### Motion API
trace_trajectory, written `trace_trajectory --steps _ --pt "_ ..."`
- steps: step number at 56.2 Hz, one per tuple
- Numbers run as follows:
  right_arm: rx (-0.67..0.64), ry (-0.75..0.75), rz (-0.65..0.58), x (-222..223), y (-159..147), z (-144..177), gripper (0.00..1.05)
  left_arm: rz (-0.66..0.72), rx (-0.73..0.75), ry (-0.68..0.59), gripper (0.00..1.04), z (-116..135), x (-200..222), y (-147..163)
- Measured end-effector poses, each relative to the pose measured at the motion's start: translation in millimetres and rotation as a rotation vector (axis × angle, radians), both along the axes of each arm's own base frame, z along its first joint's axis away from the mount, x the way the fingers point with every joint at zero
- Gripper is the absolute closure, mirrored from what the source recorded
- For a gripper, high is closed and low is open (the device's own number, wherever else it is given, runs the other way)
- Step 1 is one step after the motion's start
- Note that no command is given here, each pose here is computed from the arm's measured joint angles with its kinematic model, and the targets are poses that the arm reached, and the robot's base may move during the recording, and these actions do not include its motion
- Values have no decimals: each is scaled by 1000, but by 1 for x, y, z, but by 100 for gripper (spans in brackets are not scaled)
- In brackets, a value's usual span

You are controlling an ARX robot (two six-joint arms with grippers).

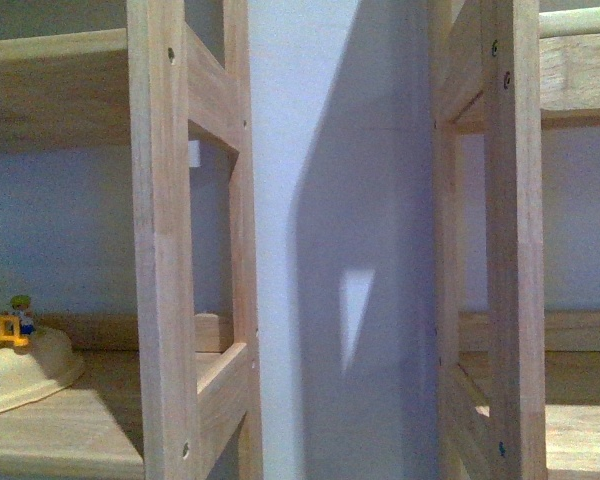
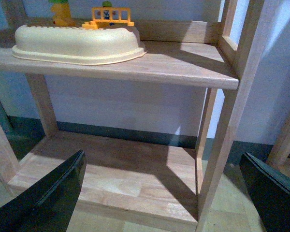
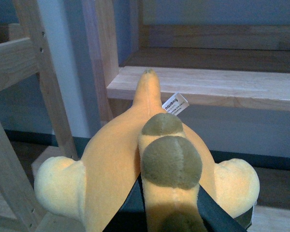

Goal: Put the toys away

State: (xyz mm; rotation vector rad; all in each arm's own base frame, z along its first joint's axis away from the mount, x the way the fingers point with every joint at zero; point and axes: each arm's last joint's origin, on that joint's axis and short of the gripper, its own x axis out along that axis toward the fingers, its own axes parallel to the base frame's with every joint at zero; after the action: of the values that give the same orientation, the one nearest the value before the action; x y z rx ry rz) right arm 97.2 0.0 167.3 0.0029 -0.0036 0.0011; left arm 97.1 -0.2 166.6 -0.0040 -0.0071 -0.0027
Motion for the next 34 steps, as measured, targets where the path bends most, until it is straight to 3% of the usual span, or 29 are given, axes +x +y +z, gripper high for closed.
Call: trace_trajectory --steps 14,24,34 --pt "0 0 0 0 0 0 95 0 0 0 6 0 0 0" --pt "-6 -142 -210 -2 0 14 95 0 0 0 6 0 0 0" --pt "-51 -119 -231 1 2 14 95 0 0 0 6 0 0 0"
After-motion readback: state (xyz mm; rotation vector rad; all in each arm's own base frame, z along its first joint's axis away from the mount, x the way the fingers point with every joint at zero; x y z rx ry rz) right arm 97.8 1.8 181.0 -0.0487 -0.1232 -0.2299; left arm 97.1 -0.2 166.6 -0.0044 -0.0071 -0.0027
